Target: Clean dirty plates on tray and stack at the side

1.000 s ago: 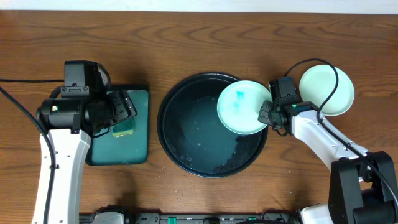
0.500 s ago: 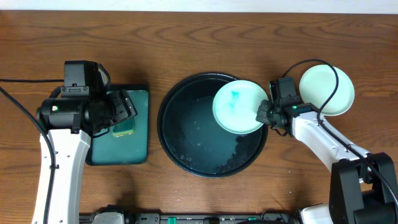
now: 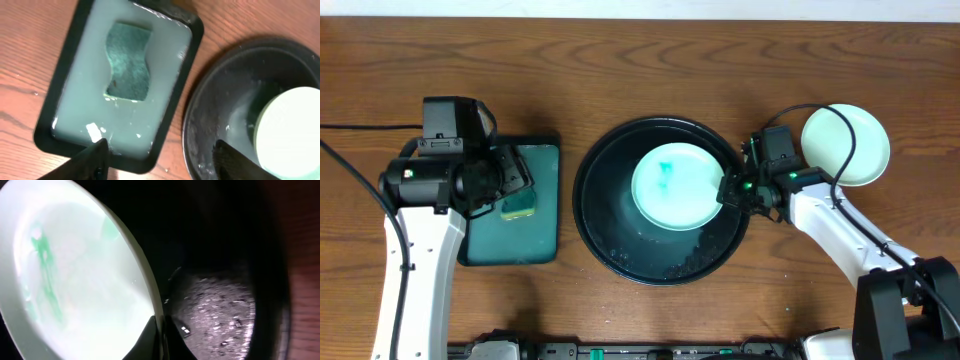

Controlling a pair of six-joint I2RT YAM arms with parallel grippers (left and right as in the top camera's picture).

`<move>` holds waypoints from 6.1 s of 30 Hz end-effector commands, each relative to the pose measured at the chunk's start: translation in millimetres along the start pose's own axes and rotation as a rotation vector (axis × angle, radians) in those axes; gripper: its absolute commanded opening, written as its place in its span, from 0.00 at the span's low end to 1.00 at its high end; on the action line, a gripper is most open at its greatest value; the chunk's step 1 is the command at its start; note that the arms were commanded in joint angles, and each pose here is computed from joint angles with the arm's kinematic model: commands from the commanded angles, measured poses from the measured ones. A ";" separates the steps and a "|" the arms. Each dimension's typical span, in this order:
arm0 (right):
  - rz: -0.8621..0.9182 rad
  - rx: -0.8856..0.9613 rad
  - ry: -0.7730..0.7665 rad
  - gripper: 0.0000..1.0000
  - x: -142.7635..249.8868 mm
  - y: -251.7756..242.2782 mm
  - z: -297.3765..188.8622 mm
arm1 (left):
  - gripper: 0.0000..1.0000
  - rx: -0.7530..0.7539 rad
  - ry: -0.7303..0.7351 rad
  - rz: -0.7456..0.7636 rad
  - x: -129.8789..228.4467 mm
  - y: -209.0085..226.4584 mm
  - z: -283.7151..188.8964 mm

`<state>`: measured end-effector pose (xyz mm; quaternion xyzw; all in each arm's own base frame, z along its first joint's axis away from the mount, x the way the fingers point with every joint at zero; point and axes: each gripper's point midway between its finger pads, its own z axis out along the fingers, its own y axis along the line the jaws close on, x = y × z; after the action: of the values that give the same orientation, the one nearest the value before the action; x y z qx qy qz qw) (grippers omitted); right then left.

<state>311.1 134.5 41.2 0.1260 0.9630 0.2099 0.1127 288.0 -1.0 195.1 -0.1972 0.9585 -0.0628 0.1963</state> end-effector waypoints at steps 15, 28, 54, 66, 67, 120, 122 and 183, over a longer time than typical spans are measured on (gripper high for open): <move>-0.060 0.029 0.068 0.01 17.8 2.7 29.4 | 0.55 -0.159 0.237 -0.029 1.0 27.1 105.7; -0.073 0.030 0.072 0.02 18.8 2.1 29.3 | 0.51 -0.179 0.327 -0.056 21.8 52.9 167.8; -0.068 0.024 0.095 0.01 23.9 2.4 28.8 | 0.07 -0.075 -0.118 0.156 -39.1 -7.2 67.5; -0.072 0.022 0.094 0.01 23.5 2.7 29.0 | 0.07 -0.195 -0.385 0.283 -55.5 -16.8 -0.8; -0.072 0.022 0.094 0.02 23.5 2.7 28.9 | 0.07 -0.195 -0.390 0.285 -56.1 -17.0 -1.8; -0.084 0.106 0.124 0.02 45.2 4.4 59.9 | 0.07 0.325 0.297 0.355 97.1 -162.0 111.3; -0.082 0.111 0.129 0.02 46.3 2.9 61.5 | 0.08 0.303 0.341 0.371 109.6 -163.1 125.9; -0.064 0.123 0.149 0.02 51.4 0.1 61.0 | 0.07 0.415 0.678 0.380 205.7 -200.3 156.3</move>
<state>292.2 177.7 0.4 0.0809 0.9770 0.1861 0.0650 270.8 -254.7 22.5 0.0481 0.9710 -0.2315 -0.0357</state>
